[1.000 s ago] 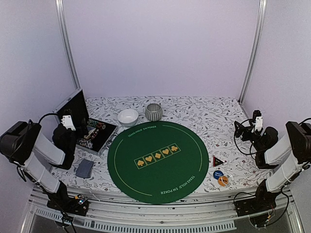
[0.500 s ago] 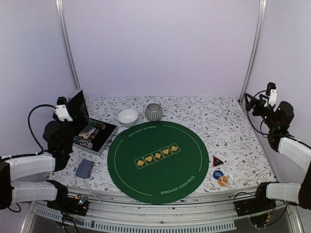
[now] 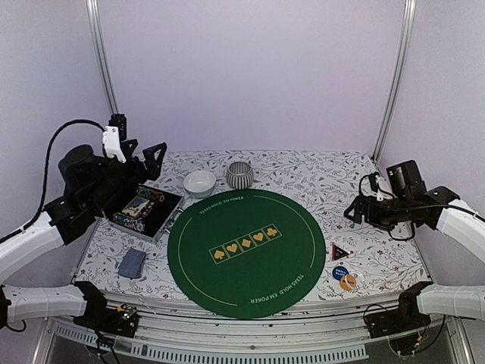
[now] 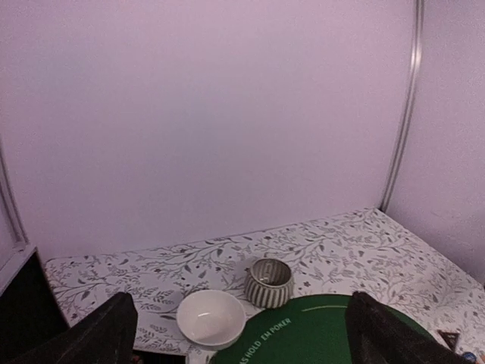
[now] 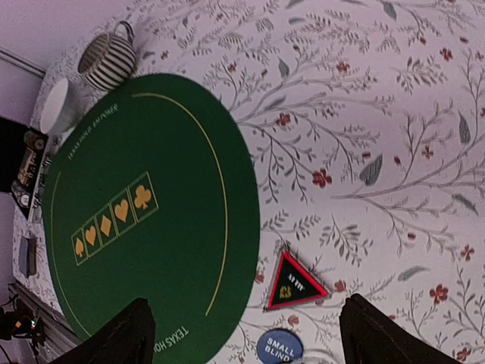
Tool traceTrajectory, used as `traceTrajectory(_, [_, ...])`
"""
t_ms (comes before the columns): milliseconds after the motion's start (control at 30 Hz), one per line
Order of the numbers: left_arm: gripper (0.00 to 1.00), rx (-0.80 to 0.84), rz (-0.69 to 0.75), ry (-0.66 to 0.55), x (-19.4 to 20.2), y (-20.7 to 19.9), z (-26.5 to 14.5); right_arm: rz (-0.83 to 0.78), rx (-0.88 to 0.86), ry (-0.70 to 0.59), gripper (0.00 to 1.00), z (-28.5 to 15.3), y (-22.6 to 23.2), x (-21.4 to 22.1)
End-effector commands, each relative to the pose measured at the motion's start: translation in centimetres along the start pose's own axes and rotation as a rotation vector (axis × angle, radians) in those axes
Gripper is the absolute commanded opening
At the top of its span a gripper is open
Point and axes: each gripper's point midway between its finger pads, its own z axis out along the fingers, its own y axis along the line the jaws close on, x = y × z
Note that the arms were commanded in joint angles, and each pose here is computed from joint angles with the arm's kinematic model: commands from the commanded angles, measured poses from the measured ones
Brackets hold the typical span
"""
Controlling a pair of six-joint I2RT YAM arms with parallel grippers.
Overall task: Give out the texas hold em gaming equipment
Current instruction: Pick up the dealer button from the corner of the board.
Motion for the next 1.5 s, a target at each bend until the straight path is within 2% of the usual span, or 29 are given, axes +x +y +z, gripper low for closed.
traceTrajectory(0, [0.98,0.317,0.035,0.384,5.9,-7.8,-0.3,0.131,0.317,0.274,0.87,-1.8,-4.0,8.7])
traceTrajectory(133, [0.98,0.475,0.122,0.527,7.5,-11.9,-1.2,0.171,0.443,0.428,0.88,-1.6,-5.6,13.9])
traceTrajectory(233, [0.98,0.529,0.156,0.561,8.7,-13.0,-1.9,0.211,0.433,0.484,0.89,-1.1,-5.2,15.5])
traceTrajectory(367, [0.98,0.552,0.183,0.536,9.4,-13.0,-2.5,0.221,0.435,0.508,0.90,-0.9,-4.8,15.9])
traceTrajectory(567, [0.98,0.563,0.222,0.436,8.3,-12.5,-3.4,0.163,0.457,0.660,0.97,0.4,-4.9,17.8])
traceTrajectory(867, [0.98,0.580,0.262,0.352,7.5,-12.1,-4.4,0.182,0.418,0.762,0.96,1.2,-4.6,18.5])
traceTrajectory(1067, [0.98,0.580,0.280,0.358,7.9,-12.0,-4.3,0.199,0.329,0.801,0.87,2.6,-4.0,18.7])
traceTrajectory(1233, [0.98,0.576,0.296,0.358,8.0,-12.0,-4.2,0.182,0.363,0.802,0.80,3.5,-4.7,18.8])
traceTrajectory(1367, [0.98,0.577,0.302,0.368,8.4,-12.0,-4.1,0.169,0.368,0.806,0.79,3.7,-4.7,18.5])
traceTrajectory(1467, [0.98,0.578,0.308,0.370,8.6,-12.0,-4.1,0.160,0.369,0.786,0.69,3.7,-4.7,18.0])
